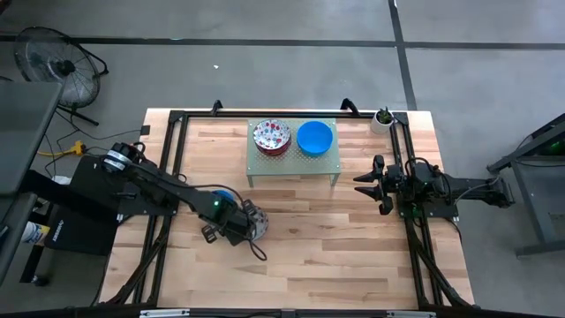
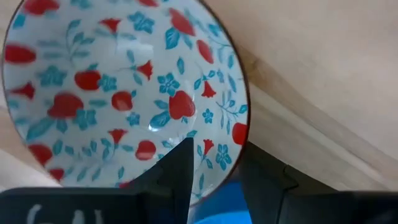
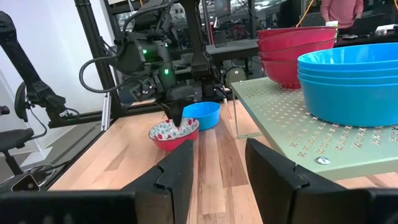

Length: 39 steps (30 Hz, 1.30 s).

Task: Pick & Place Mini bowls
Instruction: Stack the red patterned bowl on the stacked red patterned bowl on the shelf

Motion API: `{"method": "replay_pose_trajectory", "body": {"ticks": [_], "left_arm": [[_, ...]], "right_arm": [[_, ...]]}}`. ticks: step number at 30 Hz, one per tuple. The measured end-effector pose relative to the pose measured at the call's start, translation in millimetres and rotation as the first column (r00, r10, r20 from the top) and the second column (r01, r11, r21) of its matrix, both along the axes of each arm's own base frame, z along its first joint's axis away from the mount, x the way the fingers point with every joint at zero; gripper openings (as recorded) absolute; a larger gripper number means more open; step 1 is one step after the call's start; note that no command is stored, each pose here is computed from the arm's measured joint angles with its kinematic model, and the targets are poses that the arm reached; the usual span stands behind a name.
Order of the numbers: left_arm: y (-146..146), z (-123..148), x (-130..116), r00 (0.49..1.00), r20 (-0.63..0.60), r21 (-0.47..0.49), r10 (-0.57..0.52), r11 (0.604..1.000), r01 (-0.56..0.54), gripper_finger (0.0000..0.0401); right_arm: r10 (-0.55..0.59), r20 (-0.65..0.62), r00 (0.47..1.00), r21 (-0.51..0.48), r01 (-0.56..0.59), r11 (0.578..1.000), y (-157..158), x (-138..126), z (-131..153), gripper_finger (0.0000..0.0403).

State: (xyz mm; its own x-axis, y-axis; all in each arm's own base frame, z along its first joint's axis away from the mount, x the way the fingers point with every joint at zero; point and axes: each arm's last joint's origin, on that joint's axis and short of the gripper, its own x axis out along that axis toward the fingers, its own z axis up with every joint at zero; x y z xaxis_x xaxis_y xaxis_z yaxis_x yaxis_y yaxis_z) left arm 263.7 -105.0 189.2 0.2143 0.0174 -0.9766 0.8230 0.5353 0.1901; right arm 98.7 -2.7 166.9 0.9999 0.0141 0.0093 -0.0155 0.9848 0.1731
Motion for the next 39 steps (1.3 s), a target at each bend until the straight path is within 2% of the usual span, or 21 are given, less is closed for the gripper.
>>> {"method": "replay_pose_trajectory", "body": {"ticks": [20,33,39], "left_arm": [[-0.5,0.5,2.8,0.999,0.027,-0.007,-0.017,1.000,0.017,0.0113],[-1.8,0.3,3.3,0.999,0.023,-0.037,-0.025,0.999,0.026,0.0032],[-2.5,0.5,4.7,0.999,0.032,-0.045,-0.021,0.999,0.023,0.0009]], "right_arm": [[0.000,0.000,1.000,0.000,0.000,1.000,0.0,0.0,0.0,0.0134],[0.000,0.000,1.000,0.000,0.000,1.000,0.0,0.0,0.0,0.0134],[0.000,0.000,1.000,0.000,0.000,1.000,0.0,0.0,0.0,0.0134]]}}
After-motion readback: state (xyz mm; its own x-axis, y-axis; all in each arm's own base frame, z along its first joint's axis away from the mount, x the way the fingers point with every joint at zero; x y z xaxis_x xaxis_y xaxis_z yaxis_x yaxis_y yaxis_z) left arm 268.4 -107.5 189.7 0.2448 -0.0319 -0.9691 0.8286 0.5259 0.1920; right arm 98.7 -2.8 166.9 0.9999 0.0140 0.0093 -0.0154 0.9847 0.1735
